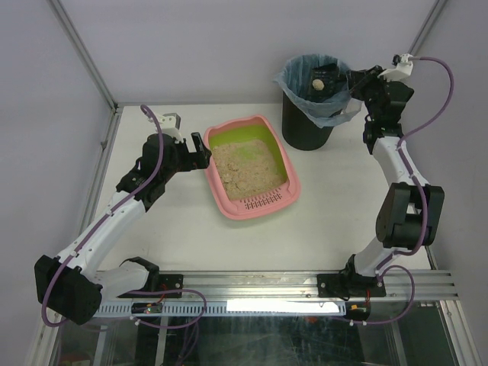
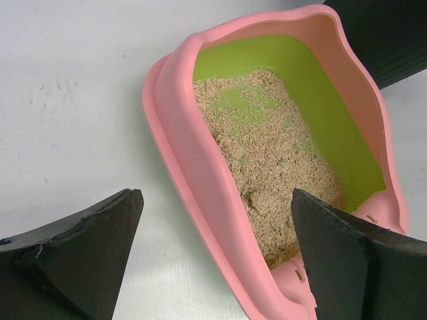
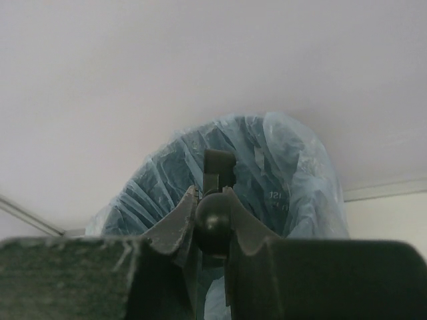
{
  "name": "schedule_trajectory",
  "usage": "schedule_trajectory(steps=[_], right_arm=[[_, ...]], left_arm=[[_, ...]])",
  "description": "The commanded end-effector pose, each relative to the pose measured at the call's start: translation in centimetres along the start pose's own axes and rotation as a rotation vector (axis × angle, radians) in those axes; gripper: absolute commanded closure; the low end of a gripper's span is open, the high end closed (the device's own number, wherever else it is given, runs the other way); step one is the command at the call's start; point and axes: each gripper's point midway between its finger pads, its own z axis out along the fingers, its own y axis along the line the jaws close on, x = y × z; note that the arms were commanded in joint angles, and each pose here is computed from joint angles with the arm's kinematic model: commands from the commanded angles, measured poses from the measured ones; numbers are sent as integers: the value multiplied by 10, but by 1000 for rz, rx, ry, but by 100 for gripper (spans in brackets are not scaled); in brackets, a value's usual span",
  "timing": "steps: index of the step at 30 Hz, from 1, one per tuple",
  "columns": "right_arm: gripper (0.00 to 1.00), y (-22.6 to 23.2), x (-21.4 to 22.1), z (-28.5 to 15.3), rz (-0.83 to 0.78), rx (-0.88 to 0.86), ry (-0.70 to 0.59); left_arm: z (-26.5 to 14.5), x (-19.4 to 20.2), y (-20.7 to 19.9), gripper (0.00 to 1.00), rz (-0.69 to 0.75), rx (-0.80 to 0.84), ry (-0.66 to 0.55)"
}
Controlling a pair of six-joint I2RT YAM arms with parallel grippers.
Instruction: Clean the litter box
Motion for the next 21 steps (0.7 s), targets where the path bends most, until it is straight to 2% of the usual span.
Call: schedule_trajectory(steps=[1, 7, 10, 18, 21], right_arm=[[100, 49, -54, 0, -311, -219, -147], [100, 55, -62, -4, -491, -233, -153], [100, 61, -78, -10, -534, -200, -200], [100, 97, -156, -46, -492, -38, -426], [100, 117, -173, -63, -430, -25, -469]], left_arm=[[1, -20, -2, 1, -18, 1, -66], [3, -19, -3, 1, -16, 5, -58], [3, -18, -2, 1, -17, 3, -58], [3, -18, -4, 1, -20, 11, -55], [3, -18, -3, 1, -21, 9, -56]])
